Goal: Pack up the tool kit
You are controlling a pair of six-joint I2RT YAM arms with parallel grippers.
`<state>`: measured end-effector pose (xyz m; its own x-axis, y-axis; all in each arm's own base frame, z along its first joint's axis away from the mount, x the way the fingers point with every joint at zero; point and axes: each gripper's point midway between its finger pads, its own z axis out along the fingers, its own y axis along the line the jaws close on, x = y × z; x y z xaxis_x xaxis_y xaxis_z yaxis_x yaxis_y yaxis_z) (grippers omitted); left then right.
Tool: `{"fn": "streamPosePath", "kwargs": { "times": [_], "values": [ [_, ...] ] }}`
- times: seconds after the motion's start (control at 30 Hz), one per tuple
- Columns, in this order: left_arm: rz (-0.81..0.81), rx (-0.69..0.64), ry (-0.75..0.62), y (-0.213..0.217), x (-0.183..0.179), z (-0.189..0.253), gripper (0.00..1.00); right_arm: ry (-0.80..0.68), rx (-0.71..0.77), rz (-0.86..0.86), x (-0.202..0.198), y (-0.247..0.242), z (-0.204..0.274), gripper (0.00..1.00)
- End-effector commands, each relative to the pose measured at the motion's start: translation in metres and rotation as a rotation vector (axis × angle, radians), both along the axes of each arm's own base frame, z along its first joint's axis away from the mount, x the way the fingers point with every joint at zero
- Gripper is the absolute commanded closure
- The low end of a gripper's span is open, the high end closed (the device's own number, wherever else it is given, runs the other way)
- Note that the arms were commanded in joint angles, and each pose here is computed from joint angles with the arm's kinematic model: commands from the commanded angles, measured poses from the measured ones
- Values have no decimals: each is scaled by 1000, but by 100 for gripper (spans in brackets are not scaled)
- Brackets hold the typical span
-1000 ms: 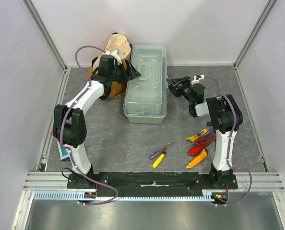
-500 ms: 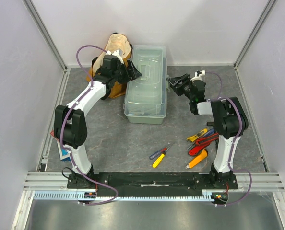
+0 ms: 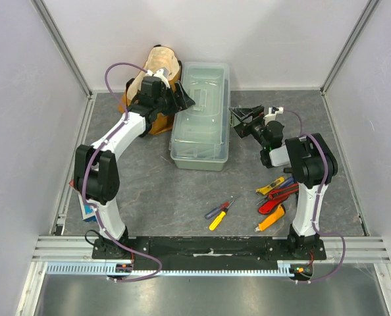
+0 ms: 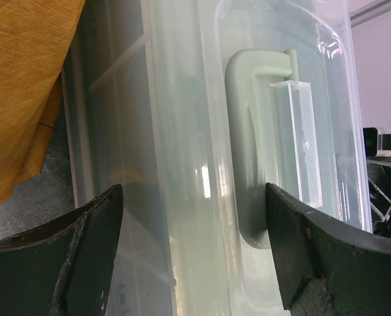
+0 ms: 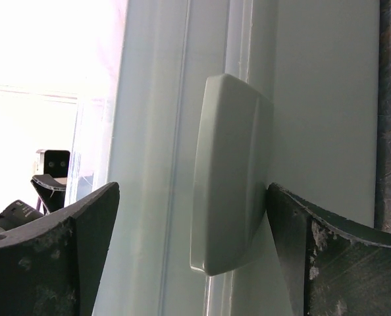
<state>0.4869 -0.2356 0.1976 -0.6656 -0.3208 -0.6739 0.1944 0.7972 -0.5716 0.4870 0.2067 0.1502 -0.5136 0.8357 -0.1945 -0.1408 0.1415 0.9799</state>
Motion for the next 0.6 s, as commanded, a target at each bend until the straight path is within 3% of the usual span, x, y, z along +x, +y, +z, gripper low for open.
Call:
{"fn": "streamPosePath", "kwargs": {
  "times": [0.0,0.3,0.57],
  "values": [
    [-271,-5,438,-60,-106,-99,24,-275,19,279,-57,52,55,2],
    [-232,0,412,-47,-97,-92,23,67,-304,38,-50,-15,-31,2],
    [-210,8,309,-35,-80,-58,23,149,-608,-127,-49,-75,-9,2]
  ]
}}
